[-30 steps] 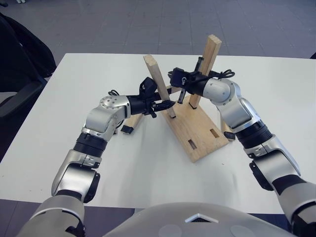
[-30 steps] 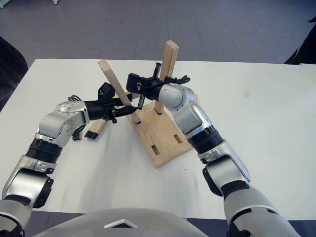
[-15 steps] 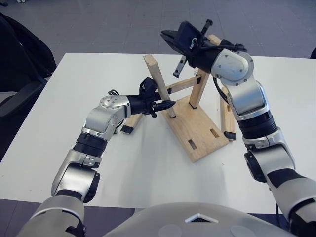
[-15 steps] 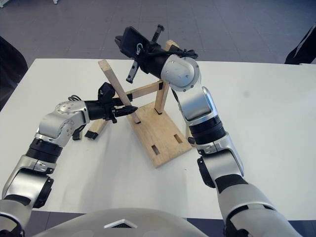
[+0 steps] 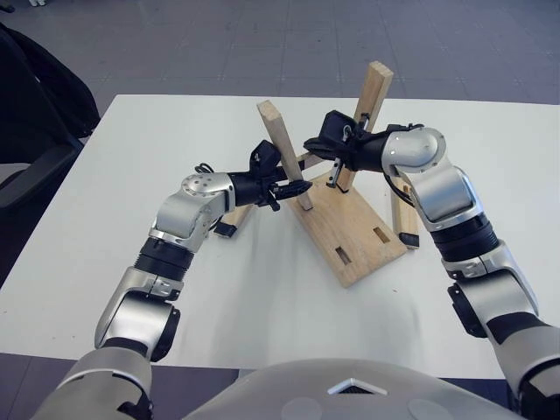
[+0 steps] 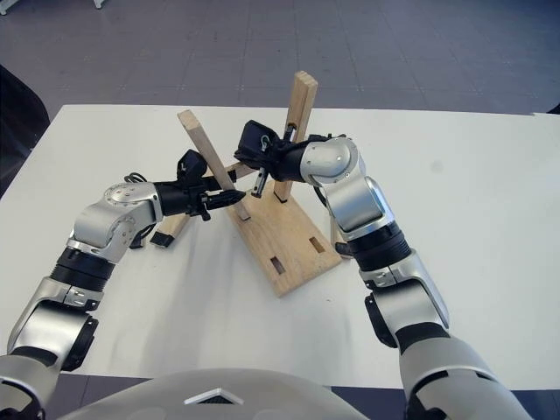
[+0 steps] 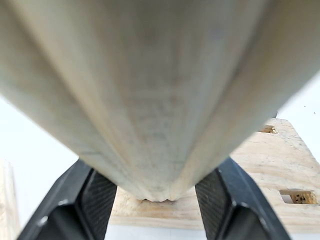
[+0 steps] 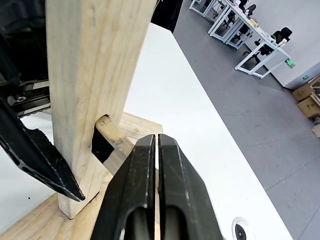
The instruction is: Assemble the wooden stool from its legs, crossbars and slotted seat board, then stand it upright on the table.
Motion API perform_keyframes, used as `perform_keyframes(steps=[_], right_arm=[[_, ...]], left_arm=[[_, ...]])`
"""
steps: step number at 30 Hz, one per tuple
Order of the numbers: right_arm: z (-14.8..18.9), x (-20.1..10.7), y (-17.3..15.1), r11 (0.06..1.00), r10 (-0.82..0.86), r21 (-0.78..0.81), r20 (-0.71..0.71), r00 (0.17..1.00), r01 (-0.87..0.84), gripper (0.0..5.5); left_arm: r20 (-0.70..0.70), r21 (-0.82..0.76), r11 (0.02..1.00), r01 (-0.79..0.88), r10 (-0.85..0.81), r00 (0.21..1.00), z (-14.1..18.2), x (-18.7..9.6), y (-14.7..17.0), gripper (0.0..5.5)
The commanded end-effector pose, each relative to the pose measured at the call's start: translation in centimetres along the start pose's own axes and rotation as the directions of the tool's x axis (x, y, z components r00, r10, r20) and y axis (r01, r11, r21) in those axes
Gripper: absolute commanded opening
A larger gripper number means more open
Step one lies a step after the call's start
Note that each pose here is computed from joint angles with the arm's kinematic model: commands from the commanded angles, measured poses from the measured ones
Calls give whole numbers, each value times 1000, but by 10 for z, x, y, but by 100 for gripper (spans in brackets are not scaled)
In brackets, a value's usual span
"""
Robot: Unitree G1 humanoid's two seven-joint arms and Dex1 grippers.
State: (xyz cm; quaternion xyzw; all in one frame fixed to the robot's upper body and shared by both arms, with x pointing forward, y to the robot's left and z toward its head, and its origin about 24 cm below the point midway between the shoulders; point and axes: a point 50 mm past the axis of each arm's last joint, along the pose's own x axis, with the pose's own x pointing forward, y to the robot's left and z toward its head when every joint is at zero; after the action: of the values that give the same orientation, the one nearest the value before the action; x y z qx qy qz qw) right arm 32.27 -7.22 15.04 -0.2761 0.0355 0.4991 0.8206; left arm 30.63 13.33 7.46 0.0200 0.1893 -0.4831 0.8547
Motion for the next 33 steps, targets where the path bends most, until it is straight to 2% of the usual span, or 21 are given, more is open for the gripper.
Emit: perform_keyframes(steps=[1,4,7,9,12,15,19,22,24,26,29,33], right_arm=[[47,-17,-15,995,-98,-3,214,972,101,10],[50,-16,-17,991,-109,-50,234,966,124,10],[31,-3,-14,993,-69,-86,140,988,81,10],[-2,6,-4,998,6,-61,-18,1000,-7,10],[-63,5,16,991,130,39,-256,958,-125,10],[-90,-3,20,988,155,63,-362,919,-142,10],[-71,0,11,995,94,50,-260,961,-84,10],[-14,-5,-15,995,-90,56,42,995,87,10],[33,-23,-38,972,-234,73,246,941,223,10],[65,-43,-59,940,-339,89,349,874,329,10],[79,-69,-87,889,-449,96,362,817,447,10],[38,-102,-131,782,-623,86,166,765,618,10]], left_arm=[[-458,-218,969,-120,8,889,-108,-15,-14,205],[-459,-215,969,-118,6,889,-108,-15,-14,205],[-461,-211,971,-114,4,887,-107,-15,-13,205],[-462,-208,972,-110,2,887,-106,-15,-13,205],[-469,-199,975,-102,-3,883,-105,-13,-13,205],[-480,-194,977,-94,-11,877,-104,-11,-14,205],[-484,-189,977,-95,-9,875,-105,-11,-16,205],[-481,-184,978,-99,-2,877,-104,-11,-15,205],[-482,-178,979,-101,3,876,-104,-11,-14,205],[-483,-177,979,-102,3,875,-105,-12,-14,205],[-485,-180,978,-102,2,874,-107,-13,-15,205],[-482,-187,978,-97,-5,876,-107,-16,-15,205]])
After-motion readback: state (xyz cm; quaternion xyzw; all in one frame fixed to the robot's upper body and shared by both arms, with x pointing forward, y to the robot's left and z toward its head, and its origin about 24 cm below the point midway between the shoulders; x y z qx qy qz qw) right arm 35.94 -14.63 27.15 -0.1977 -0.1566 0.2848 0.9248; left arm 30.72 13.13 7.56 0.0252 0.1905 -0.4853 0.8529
